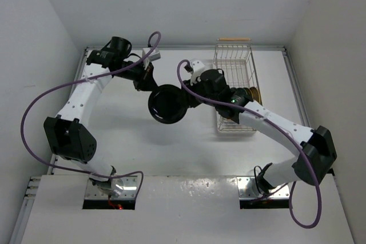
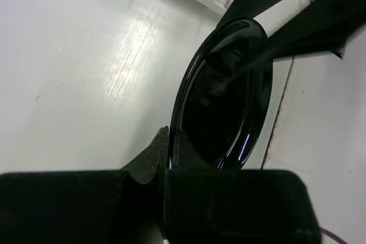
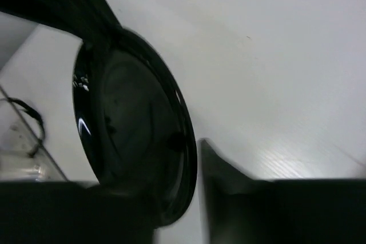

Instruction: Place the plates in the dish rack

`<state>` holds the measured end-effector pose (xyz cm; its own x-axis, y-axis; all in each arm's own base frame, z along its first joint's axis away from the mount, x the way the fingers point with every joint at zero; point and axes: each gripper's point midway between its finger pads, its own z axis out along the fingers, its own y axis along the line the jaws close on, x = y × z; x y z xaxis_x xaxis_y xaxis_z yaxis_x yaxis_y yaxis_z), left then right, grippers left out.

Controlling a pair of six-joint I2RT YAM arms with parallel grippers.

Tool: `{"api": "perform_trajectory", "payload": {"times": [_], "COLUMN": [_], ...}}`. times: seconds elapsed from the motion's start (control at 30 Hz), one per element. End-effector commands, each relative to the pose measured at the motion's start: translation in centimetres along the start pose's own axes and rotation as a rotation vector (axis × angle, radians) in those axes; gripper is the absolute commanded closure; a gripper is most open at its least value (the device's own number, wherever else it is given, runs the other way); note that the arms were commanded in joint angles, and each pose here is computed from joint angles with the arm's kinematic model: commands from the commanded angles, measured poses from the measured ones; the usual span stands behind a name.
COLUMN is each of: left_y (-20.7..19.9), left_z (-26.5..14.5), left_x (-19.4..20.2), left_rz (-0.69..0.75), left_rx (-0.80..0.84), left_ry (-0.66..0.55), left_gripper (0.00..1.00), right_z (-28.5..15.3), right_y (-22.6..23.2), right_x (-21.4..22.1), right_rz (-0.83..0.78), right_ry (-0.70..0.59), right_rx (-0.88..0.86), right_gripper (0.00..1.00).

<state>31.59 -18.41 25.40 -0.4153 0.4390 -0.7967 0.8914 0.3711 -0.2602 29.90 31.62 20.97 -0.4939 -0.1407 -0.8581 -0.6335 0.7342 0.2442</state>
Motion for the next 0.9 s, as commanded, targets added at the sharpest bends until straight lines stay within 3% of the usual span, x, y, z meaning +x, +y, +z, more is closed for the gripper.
{"api": "perform_trajectory", "payload": {"times": [0.0, 0.07, 0.2, 0.3, 0.33, 0.37, 0.4, 0.43, 0.5, 0.57, 0.6, 0.7, 0.77, 0.87], "left_y": [-3.1, -3.2, -1.8, -0.2, 0.3, 0.7, 1.1, 1.7, 2.7, 4.4, 5.3, 8.8, 10.8, 11.8], "left_z": [-0.8, -1.2, -1.7, -1.6, -1.7, -1.7, -1.6, -1.8, -2.3, -3.0, -3.5, -5.7, -7.3, -8.3], "left_x": [-1.3, -1.5, -2.5, -2.0, -1.7, -1.7, -1.3, -1.3, -1.1, -0.7, -0.5, 0.8, 2.0, 3.5], "left_rz": [0.104, 0.089, 0.062, 0.014, 0.012, 0.000, -0.033, -0.039, -0.044, -0.078, -0.097, -0.185, -0.230, -0.292], "left_rx": [0.117, 0.114, 0.046, -0.033, -0.062, -0.081, -0.096, -0.125, -0.187, -0.279, -0.324, -0.549, -0.689, -0.742], "left_ry": [-0.058, -0.071, -0.099, -0.064, -0.047, -0.043, -0.029, -0.029, -0.004, 0.012, 0.013, 0.046, 0.081, 0.097], "left_gripper": [1.00, 1.00, 1.00, 0.87, 0.76, 0.56, 0.18, 0.02, 0.00, 0.00, 0.00, 0.00, 0.00, 0.00], "right_z": [0.3, -0.2, -1.5, -2.7, -2.9, -3.5, -4.0, -4.3, -6.0, -7.8, -9.9, -14.6, -17.1, -19.3], "right_y": [1.7, 1.7, 1.4, 0.8, 0.1, -0.1, -1.4, -2.2, -4.9, -6.9, -9.6, -13.3, -14.6, -15.9], "right_x": [-1.7, -2.1, -2.9, -3.7, -4.0, -4.2, -5.0, -4.5, -5.5, -4.9, -5.9, -5.3, -5.4, -5.3], "right_rz": [0.069, 0.086, 0.097, 0.098, 0.102, 0.108, 0.115, 0.114, 0.125, 0.117, 0.132, 0.079, 0.040, -0.015], "right_ry": [-0.090, -0.124, -0.187, -0.230, -0.246, -0.257, -0.289, -0.272, -0.308, -0.264, -0.315, -0.302, -0.313, -0.299], "right_rx": [-0.086, -0.081, -0.064, -0.029, 0.012, 0.029, 0.102, 0.146, 0.315, 0.451, 0.633, 0.926, 1.047, 1.183], "right_gripper": [0.83, 1.00, 1.00, 1.00, 1.00, 1.00, 1.00, 1.00, 1.00, 1.00, 1.00, 1.00, 1.00, 1.00]}}
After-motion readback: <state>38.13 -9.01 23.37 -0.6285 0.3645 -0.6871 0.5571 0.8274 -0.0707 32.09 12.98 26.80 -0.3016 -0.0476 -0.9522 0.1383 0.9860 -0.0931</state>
